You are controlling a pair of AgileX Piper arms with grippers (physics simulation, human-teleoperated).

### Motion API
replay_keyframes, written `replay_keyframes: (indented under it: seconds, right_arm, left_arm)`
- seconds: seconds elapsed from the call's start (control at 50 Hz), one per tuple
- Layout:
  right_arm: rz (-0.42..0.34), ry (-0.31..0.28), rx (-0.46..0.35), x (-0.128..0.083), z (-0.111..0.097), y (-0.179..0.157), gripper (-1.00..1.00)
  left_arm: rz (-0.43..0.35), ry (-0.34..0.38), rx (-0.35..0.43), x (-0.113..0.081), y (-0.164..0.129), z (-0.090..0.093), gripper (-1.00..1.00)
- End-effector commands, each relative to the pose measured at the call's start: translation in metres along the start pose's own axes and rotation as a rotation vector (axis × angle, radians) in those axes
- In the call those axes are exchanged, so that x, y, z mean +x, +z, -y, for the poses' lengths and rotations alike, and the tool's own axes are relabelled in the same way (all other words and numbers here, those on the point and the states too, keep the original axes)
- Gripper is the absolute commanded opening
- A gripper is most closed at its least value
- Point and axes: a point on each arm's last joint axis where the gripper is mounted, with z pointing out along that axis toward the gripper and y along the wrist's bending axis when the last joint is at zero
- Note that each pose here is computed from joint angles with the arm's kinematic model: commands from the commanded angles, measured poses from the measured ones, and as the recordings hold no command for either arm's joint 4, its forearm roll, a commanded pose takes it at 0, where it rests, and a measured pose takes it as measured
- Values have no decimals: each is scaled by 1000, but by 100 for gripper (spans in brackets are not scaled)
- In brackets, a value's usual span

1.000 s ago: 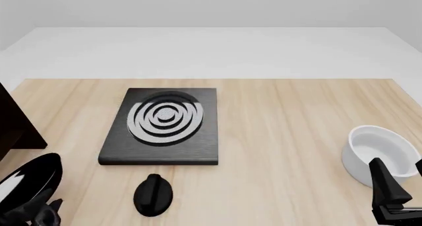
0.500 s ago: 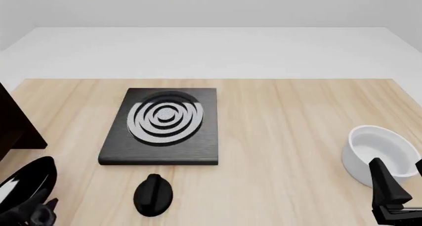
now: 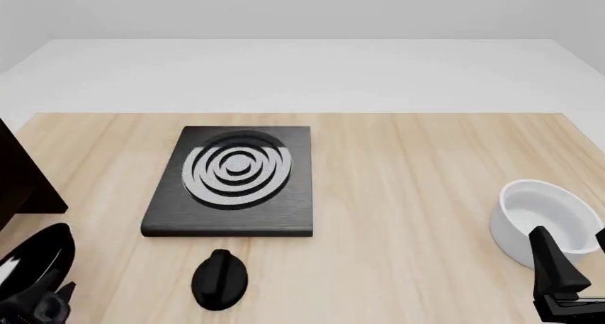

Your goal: Put the frying pan under the cabinet shelf.

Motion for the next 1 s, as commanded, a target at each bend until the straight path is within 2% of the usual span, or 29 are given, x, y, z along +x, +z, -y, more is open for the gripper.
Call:
replay_keyframes:
  seconds: [0.02,0.34,0.56,0.64,0.66,0.68,0.72,0.74,1.0]
  right_arm:
    - [0,0,0,0,0,0,100]
    - [0,0,0,0,0,0,100]
    - [0,0,0,0,0,0,100]
    - [0,0,0,0,0,0,100]
    - [0,0,0,0,0,0,100]
    - [0,0,0,0,0,0,100]
    - [0,0,0,0,0,0,100]
    - [0,0,0,0,0,0,100]
    - [0,0,0,0,0,0,100]
  left_arm:
    - [-49,-14,-15,3,1,0,-100]
    - [-89,-16,-20,5,3,-2,-100]
    - [-150,0,-21,7,10,-6,-100]
    - [-170,12,-9,7,40,-18,-100]
    - [-174,13,-3,9,55,-20,-100]
    - [-181,26,3,15,82,-19,-100]
    - [-183,31,10,38,129,9,-100]
    - [-194,68,21,42,132,13,-100]
    - [-239,76,57,51,132,18,-100]
